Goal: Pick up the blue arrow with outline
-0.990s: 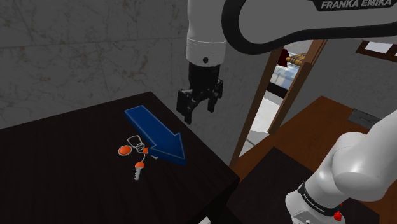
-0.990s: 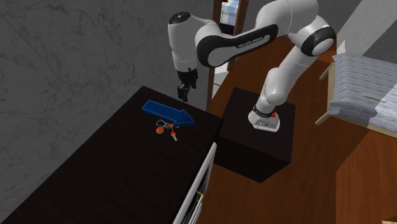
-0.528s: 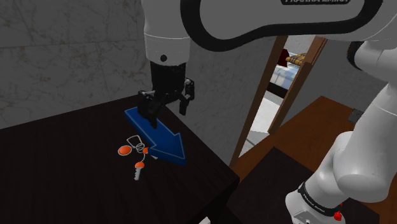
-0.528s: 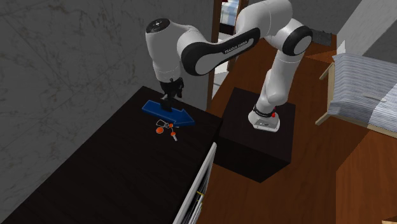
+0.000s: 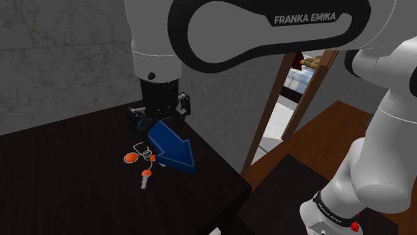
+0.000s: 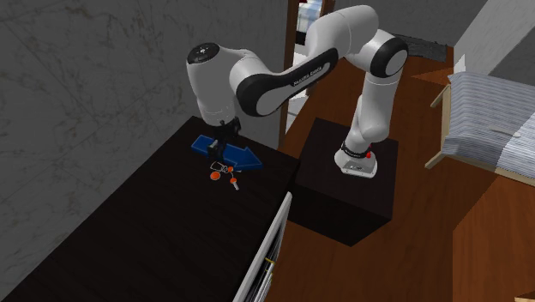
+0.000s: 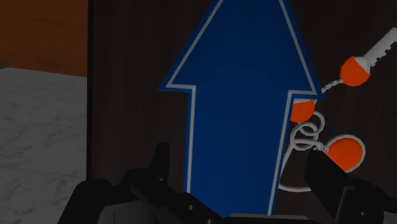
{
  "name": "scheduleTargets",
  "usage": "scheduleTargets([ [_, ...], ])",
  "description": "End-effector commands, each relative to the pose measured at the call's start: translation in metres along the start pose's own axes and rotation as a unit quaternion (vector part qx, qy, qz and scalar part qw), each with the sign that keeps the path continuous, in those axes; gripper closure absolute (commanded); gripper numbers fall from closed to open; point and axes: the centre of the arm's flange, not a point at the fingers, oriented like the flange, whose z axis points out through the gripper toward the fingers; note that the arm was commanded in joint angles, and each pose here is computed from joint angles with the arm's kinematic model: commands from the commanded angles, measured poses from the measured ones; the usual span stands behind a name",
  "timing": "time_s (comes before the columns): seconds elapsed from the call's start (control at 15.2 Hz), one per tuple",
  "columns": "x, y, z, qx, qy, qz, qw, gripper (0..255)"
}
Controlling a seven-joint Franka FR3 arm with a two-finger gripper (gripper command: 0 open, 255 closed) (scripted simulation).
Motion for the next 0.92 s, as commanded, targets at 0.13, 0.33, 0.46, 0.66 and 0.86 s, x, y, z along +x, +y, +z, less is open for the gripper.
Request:
scheduleTargets([
  [0.13,0.0003,0.0011,0.0141,0.0,0.0,0.0,1.0,0],
  [0.33,0.0007,0.0014,0.014,0.0,0.0,0.0,1.0,255],
  [0.46,0.0007,0.0013,0.0141,0.0,0.0,0.0,1.0,255],
  [0.66,0.0007,0.0013,0.014,0.0,0.0,0.0,1.0,255],
  [0.86,0.0002,0.001,0.0088,0.0,0.0,0.0,1.0,255],
])
